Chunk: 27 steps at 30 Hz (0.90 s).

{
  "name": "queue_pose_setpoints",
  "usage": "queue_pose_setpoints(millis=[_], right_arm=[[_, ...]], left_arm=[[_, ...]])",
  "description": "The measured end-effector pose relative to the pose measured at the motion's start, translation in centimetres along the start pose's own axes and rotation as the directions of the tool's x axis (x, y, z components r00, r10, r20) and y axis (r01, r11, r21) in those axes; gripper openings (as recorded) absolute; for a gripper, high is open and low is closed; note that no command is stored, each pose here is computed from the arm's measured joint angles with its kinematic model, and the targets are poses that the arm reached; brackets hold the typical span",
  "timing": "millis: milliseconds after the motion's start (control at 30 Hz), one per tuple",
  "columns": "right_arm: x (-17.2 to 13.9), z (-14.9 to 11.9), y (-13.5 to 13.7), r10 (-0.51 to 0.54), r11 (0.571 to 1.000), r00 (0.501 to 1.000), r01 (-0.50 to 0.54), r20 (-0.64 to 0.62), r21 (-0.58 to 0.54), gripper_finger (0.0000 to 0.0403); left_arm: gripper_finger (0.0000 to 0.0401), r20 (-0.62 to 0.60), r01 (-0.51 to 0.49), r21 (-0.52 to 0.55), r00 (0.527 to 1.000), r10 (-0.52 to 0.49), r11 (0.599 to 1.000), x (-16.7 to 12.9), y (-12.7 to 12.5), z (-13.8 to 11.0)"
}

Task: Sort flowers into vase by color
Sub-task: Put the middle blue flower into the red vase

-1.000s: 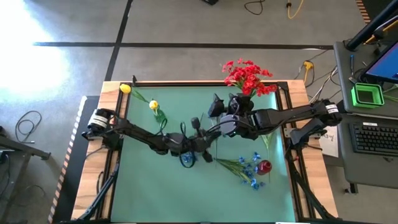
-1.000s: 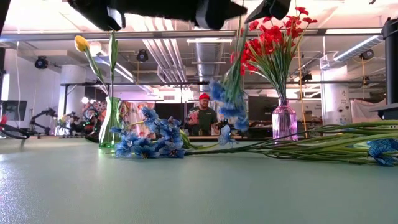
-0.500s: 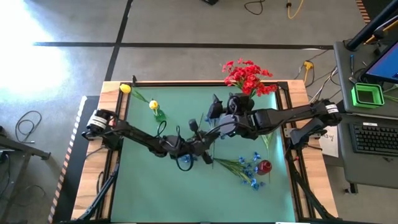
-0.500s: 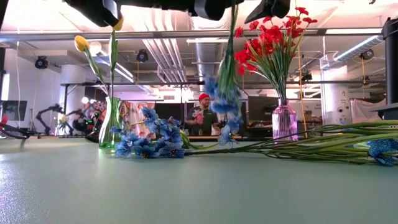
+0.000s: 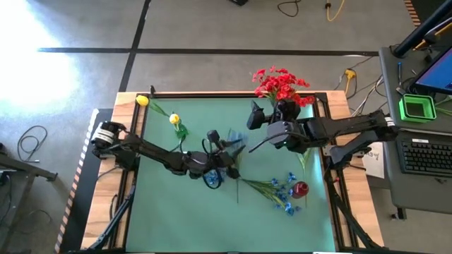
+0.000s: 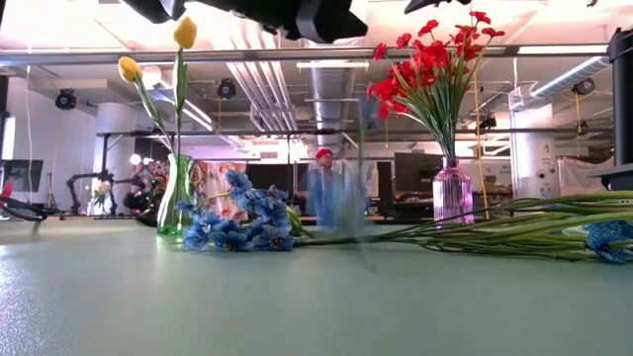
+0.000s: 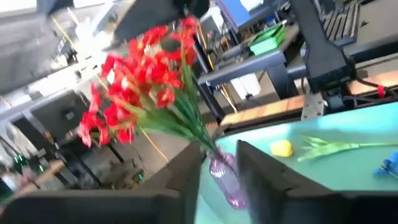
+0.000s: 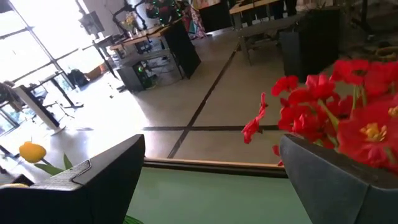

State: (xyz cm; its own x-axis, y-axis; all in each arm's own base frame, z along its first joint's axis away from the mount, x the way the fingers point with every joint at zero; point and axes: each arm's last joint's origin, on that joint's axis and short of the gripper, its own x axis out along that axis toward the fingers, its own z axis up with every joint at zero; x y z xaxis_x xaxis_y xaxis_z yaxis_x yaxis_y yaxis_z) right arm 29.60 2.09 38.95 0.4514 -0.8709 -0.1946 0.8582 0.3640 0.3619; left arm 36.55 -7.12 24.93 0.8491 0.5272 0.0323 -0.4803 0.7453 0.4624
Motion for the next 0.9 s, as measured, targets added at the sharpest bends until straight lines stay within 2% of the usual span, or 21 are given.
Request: queue_pose_setpoints(millis=[167,267,367,467,567,667,700,800,867,900], right_arm=[[-0.6,1.0,-0.5,0.025,0.999,1.0,-0.025,-0.009,-0.045,0.0364],[-0.9,1.4,-0.7,0.051,0.993,0.998,-0.054,-0.031,-0.101,0.0364],[-1.2,1.6,-0.7,0.111,0.975,0.989,-0.127,-0.093,-0.181,0.0364],[-1.3,1.4,-0.5,0.212,0.93,0.954,-0.263,-0.211,-0.255,0.0364],[-1.6,0.8,-0.2,0.345,0.844,0.858,-0.461,-0.38,-0.275,0.0364],[-1.9,0.0,0.3,0.462,0.741,0.695,-0.644,-0.551,-0.192,0.0364],[-2.0,-0.4,0.5,0.483,0.725,0.641,-0.675,-0.596,-0.138,0.0364],[-2.0,-1.8,0.7,0.482,0.723,0.509,-0.691,-0.713,-0.005,0.0364],[-2.2,-2.9,0.6,0.437,0.751,0.447,-0.659,-0.78,0.044,0.0364],[-2.3,-3.5,0.5,0.4,0.777,0.433,-0.628,-0.808,0.048,0.0364]], left_arm=[[0.0177,-0.08,0.023,-0.055,0.996,-0.027,0.998,-1.1,1.6,0.8],[0.0211,-0.123,0.055,-0.096,0.99,-0.066,0.994,-2.4,3.0,1.7],[0.0228,-0.113,0.169,-0.163,0.976,-0.189,0.972,-4.2,4.1,2.8],[0.0232,-0.092,0.331,-0.226,0.929,-0.358,0.916,-6.0,4.9,3.7],[0.0233,-0.063,0.438,-0.28,0.879,-0.472,0.854,-7.6,5.5,4.4],[0.0233,-0.054,0.471,-0.31,0.858,-0.51,0.826,-8.9,6.1,5.0],[0.0233,-0.053,0.476,-0.317,0.854,-0.517,0.82,-9.2,6.3,5.1],[0.0233,-0.061,0.481,-0.337,0.846,-0.529,0.809,-10.0,7.0,5.3],[0.0233,-0.077,0.475,-0.359,0.843,-0.533,0.803,-10.4,7.5,5.2],[0.0233,-0.089,0.471,-0.372,0.84,-0.535,0.8,-10.5,7.8,5.2]])
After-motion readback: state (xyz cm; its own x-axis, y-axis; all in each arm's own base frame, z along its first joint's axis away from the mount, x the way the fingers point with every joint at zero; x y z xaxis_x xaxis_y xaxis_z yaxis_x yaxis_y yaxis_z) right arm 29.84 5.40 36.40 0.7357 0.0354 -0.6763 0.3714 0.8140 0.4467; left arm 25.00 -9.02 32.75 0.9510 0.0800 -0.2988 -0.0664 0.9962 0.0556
